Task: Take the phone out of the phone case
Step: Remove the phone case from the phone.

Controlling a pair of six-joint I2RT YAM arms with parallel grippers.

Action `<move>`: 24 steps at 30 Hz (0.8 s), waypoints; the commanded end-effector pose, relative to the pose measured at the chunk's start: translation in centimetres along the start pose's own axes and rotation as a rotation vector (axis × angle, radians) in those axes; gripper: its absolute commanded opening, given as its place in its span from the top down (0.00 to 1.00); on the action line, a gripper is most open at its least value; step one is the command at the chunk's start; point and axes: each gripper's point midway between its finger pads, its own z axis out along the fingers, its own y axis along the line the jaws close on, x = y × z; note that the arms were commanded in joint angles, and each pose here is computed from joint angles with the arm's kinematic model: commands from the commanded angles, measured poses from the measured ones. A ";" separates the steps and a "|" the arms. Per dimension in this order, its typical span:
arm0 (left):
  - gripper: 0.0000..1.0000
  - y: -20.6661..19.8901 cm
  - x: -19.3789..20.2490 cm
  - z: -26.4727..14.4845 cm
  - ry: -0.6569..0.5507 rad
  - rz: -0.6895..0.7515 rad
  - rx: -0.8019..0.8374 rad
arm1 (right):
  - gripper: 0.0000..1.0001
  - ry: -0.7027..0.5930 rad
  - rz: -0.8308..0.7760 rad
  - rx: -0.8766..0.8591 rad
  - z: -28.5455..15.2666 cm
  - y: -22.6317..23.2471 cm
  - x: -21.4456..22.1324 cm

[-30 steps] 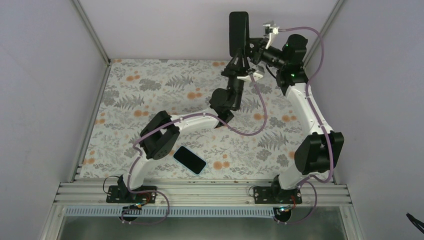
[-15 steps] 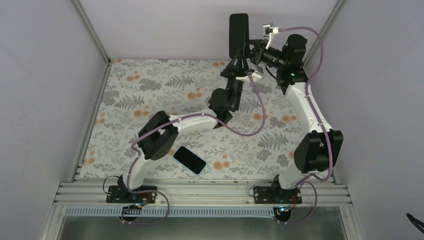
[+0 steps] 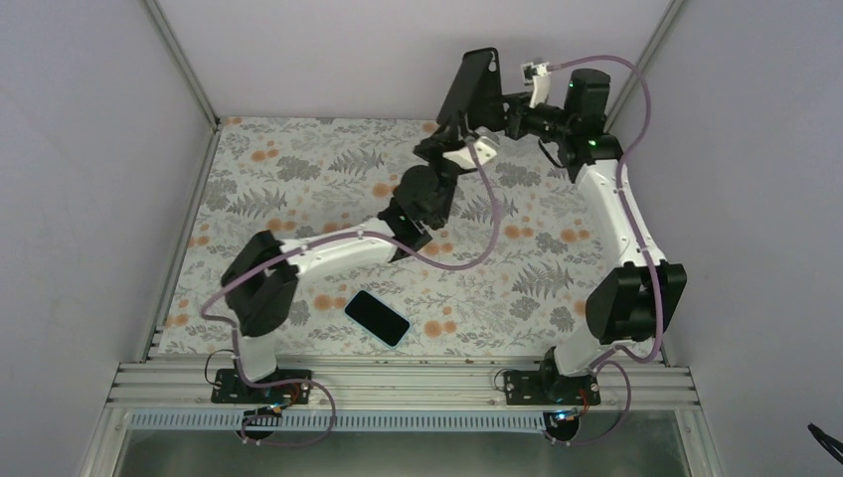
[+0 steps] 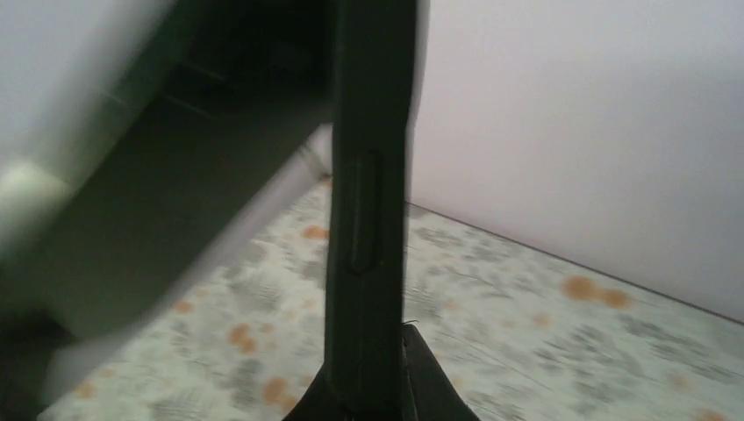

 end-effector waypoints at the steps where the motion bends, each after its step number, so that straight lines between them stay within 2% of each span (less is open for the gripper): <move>1: 0.98 7.4 0.0 -0.7 0.062 -0.084 -0.122 | 0.97 0.010 -0.200 0.159 -3.2 -1.9 -0.9; 8: 0.98 9.0 -0.1 -1.7 0.066 -0.084 -0.110 | 0.97 0.059 -0.213 0.152 -3.9 -1.2 0.7; 11: 0.98 8.8 1.1 -2.5 0.090 -0.014 -0.072 | 0.97 0.096 -0.206 0.177 -4.5 -1.6 1.7; 14: 0.98 9.0 5.1 -3.9 0.161 0.121 -0.072 | 0.97 0.189 -0.160 0.177 -4.9 -2.2 4.2; 17: 0.98 11.0 9.8 -5.8 0.222 0.262 -0.099 | 0.97 0.289 -0.105 0.171 -5.5 -3.0 7.8; 20: 0.98 13.4 14.6 -7.5 0.313 0.427 -0.118 | 0.96 0.422 -0.044 0.162 -5.8 -4.2 12.6; 24: 0.98 15.9 20.3 -10.4 0.421 0.566 -0.107 | 0.97 0.577 0.063 0.074 -6.2 -4.9 19.0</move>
